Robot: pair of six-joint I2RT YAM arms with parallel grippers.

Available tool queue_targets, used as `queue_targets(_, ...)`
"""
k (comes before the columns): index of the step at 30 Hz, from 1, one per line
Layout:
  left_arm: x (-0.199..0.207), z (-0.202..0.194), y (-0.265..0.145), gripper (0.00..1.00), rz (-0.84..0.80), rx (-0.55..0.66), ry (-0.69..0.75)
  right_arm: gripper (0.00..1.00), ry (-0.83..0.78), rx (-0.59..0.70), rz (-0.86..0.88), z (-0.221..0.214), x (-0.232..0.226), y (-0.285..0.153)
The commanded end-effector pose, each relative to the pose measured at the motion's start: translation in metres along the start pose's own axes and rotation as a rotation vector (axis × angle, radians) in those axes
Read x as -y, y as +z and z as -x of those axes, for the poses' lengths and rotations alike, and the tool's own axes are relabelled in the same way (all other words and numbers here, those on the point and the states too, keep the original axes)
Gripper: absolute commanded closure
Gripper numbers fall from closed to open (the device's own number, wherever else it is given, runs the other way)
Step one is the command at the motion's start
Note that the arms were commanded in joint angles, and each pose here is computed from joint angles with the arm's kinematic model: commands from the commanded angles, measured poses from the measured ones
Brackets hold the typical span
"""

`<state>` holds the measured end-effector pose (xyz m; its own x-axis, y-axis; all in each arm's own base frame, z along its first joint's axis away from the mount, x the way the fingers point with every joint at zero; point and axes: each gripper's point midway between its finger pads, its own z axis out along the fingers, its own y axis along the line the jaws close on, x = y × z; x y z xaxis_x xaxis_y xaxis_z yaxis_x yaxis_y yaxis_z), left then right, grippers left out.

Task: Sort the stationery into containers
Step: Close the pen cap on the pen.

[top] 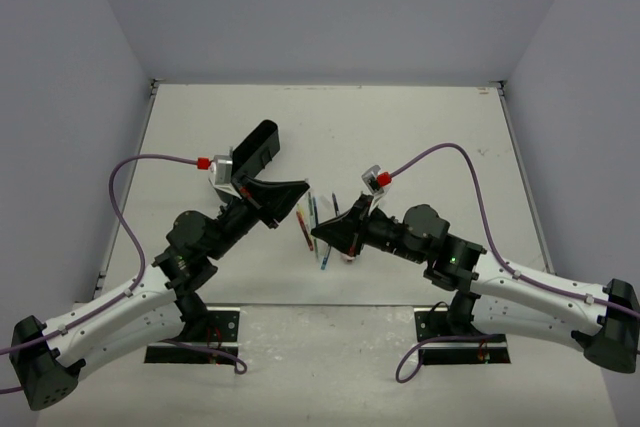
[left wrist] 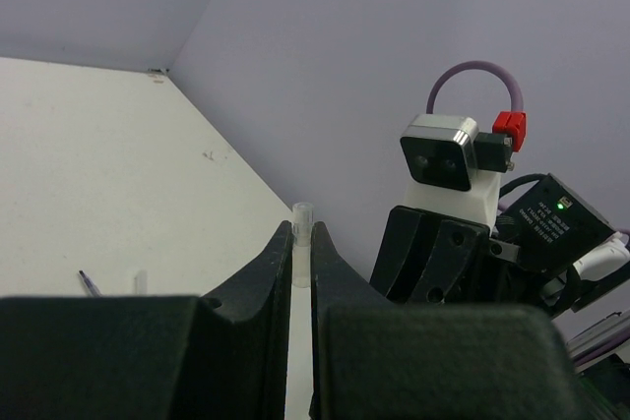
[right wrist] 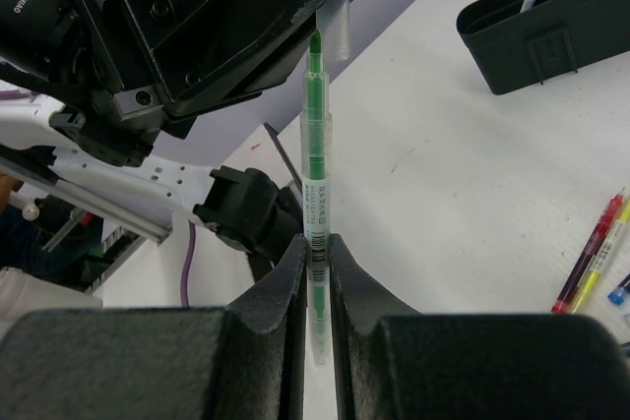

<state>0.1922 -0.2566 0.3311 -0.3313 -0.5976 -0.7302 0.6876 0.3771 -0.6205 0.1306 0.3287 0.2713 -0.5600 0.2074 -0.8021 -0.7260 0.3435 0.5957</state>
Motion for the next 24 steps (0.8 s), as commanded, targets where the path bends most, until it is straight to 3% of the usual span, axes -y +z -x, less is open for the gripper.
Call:
queue_targets(1, 0.01, 0.016, 0.002, 1.0, -0.021, 0.053, -0.002, 1.0, -0.01, 0.011, 0.035, 0.009, -0.012, 0.0)
queue_targets(24, 0.015, 0.016, 0.005, 1.0, -0.046, 0.057, -0.034, 1.0, -0.005, 0.004, -0.019, 0.005, -0.001, 0.001)
